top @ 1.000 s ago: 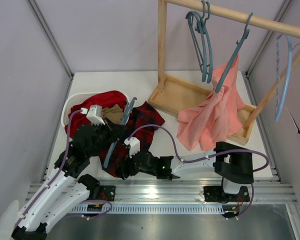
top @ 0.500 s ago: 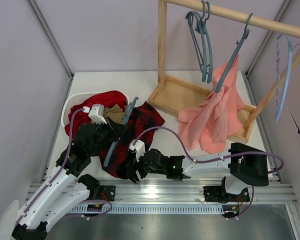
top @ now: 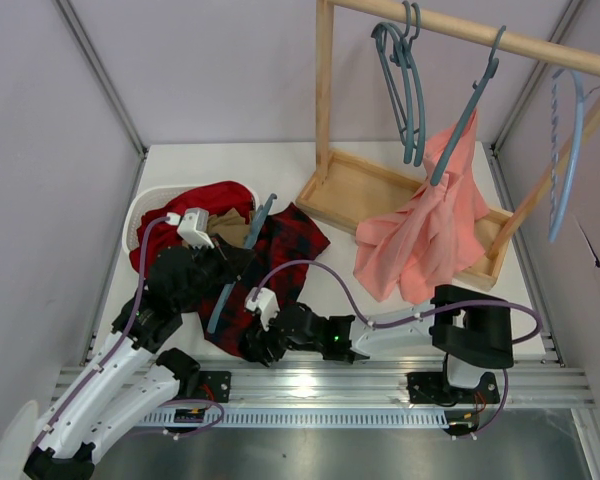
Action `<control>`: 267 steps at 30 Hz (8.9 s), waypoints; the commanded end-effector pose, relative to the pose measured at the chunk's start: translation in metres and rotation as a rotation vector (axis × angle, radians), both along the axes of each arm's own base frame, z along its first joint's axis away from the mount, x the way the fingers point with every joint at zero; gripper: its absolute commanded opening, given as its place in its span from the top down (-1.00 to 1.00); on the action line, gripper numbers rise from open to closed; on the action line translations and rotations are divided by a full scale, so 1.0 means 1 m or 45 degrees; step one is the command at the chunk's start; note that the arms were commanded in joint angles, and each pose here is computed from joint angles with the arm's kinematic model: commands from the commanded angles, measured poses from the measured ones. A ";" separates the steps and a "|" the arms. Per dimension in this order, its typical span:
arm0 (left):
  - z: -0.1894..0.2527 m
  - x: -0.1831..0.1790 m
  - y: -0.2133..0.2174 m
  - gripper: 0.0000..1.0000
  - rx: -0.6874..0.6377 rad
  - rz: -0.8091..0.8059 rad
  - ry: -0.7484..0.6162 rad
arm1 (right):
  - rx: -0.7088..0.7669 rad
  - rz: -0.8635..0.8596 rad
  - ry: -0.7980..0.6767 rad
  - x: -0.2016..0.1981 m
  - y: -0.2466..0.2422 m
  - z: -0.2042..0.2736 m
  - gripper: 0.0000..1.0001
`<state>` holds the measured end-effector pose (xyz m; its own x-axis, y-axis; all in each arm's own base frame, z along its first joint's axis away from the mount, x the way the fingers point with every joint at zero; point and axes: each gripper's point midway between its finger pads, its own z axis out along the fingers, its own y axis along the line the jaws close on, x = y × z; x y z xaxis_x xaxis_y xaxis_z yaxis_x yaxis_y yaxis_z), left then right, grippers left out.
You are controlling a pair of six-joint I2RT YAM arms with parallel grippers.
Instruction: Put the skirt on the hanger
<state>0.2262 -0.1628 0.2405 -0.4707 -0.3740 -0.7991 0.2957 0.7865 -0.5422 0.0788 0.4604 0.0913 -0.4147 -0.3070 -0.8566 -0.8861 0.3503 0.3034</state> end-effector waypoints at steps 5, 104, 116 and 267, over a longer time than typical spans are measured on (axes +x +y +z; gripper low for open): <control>0.020 0.005 0.003 0.85 -0.016 0.008 -0.100 | 0.099 -0.005 -0.039 0.005 0.029 0.011 0.36; 0.003 -0.002 0.013 0.87 -0.228 0.137 -0.028 | 0.058 0.029 -0.169 0.000 -0.008 0.047 -0.15; 0.004 -0.001 0.014 0.86 -0.218 0.141 -0.032 | -0.014 0.070 -0.257 0.002 -0.008 0.003 -0.13; 0.051 -0.018 -0.012 0.95 -0.632 0.242 0.107 | 0.108 -0.571 -0.298 0.025 -0.036 0.120 0.97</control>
